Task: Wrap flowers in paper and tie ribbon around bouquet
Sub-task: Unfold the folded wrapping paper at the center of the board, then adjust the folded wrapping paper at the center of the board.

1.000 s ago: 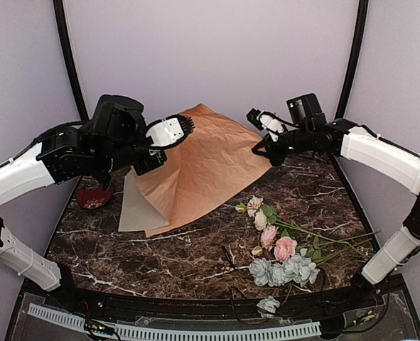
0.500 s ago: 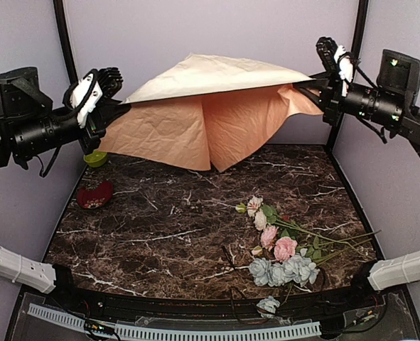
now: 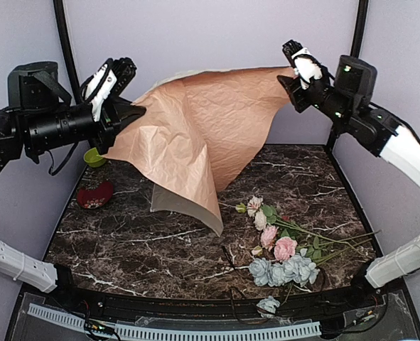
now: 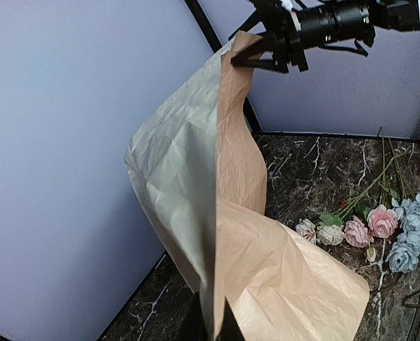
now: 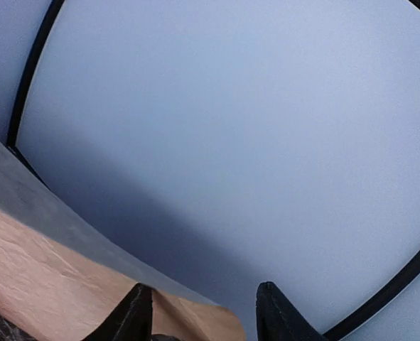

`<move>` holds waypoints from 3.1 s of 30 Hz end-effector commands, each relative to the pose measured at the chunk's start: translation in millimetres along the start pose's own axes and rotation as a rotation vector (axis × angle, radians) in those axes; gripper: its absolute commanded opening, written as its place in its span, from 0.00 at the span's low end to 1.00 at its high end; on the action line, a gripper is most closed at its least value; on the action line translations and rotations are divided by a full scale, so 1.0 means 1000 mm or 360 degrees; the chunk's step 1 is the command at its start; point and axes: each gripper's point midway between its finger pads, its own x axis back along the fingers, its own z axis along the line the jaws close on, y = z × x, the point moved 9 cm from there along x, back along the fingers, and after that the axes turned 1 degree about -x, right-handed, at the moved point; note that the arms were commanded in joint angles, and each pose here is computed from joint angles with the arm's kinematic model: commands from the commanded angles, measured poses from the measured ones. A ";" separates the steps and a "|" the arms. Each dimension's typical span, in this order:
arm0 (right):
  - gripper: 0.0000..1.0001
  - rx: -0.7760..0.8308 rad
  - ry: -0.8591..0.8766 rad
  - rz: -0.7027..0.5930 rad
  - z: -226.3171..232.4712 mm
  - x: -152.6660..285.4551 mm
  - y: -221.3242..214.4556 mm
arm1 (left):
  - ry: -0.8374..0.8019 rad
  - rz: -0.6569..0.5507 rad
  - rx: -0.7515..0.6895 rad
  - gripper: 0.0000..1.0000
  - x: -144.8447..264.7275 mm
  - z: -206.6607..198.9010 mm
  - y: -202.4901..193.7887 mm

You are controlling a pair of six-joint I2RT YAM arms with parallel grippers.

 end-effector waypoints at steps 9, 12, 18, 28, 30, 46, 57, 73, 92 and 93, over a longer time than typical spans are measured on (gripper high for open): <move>1.00 -0.0254 0.0142 0.0142 0.027 -0.136 -0.029 | 0.0470 0.0265 0.0695 0.00 0.020 0.084 -0.045; 1.00 -0.0329 0.0353 0.0187 0.045 -0.149 -0.045 | 0.0474 0.0446 0.0787 0.00 0.011 0.091 -0.080; 1.00 -0.0389 0.0500 0.0439 0.078 -0.154 -0.097 | 0.0451 0.0807 0.1022 0.00 0.003 0.103 -0.169; 1.00 -0.0740 0.0905 0.0805 0.126 -0.162 -0.166 | 0.0700 0.1302 0.0959 0.00 0.004 0.114 -0.229; 1.00 -0.0824 0.1004 0.0869 0.139 -0.167 -0.179 | 0.0700 0.1359 0.0948 0.00 0.003 0.112 -0.236; 0.79 -0.1395 0.1624 0.1085 0.288 -0.193 -0.221 | 0.0570 0.1151 0.0827 0.00 0.008 0.104 -0.220; 0.91 -0.1440 0.1654 0.0953 0.292 -0.206 -0.223 | -0.0370 0.0565 0.0291 0.00 0.001 0.034 -0.110; 1.00 -0.1414 0.1825 0.0128 0.202 -0.200 -0.186 | -0.0717 -0.0092 -0.0023 0.00 0.055 0.029 -0.019; 1.00 -0.1611 0.1897 -0.0247 0.195 -0.208 -0.136 | -0.0707 0.0153 0.0068 0.00 0.007 0.023 -0.035; 1.00 -0.1571 0.1789 -0.0191 0.188 -0.204 -0.138 | -0.0687 0.0215 0.0115 0.00 0.002 0.021 -0.043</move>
